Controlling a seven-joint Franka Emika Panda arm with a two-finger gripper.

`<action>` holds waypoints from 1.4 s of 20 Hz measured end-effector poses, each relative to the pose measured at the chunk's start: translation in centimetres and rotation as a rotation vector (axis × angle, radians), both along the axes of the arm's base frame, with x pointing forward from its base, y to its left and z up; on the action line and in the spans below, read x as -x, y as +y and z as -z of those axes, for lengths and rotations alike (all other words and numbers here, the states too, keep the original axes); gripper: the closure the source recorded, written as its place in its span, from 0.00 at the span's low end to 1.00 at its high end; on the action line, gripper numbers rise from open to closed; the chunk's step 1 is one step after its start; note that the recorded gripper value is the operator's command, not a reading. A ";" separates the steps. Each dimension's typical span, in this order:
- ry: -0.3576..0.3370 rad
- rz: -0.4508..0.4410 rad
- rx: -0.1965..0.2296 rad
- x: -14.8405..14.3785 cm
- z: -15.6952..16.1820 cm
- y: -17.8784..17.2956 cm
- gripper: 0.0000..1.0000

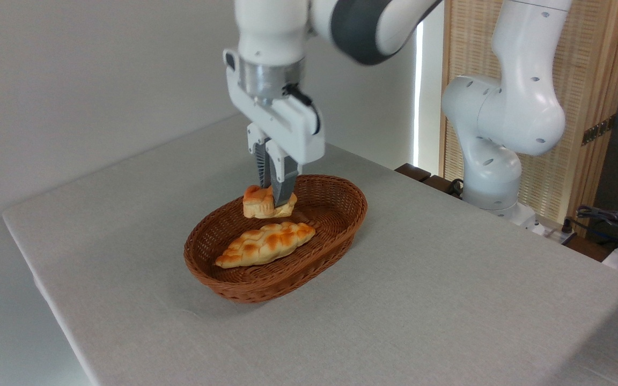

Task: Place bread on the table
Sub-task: 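Carry the roll out of the basket and lower it onto the table, then open the gripper to release the roll and raise it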

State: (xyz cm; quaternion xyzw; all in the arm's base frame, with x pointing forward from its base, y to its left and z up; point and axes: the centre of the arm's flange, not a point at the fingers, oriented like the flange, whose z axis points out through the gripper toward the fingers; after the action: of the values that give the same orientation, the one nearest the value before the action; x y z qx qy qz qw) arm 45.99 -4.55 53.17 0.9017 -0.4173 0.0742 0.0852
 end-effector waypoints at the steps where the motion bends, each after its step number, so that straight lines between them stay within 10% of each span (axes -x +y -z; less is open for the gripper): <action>1: -0.021 0.012 0.004 -0.1 -0.7 2.3 0.82; 8: 0.047 0.100 -0.084 -2.2 6.2 12.3 0.69; 11: 0.080 0.103 -0.098 -3.5 9.0 12.3 0.00; 28: 0.139 0.061 -0.086 -2.9 9.3 14.9 0.00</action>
State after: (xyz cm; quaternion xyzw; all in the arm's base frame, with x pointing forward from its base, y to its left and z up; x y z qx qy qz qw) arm 48.84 10.39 43.92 0.8943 -0.4406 -0.0093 0.0775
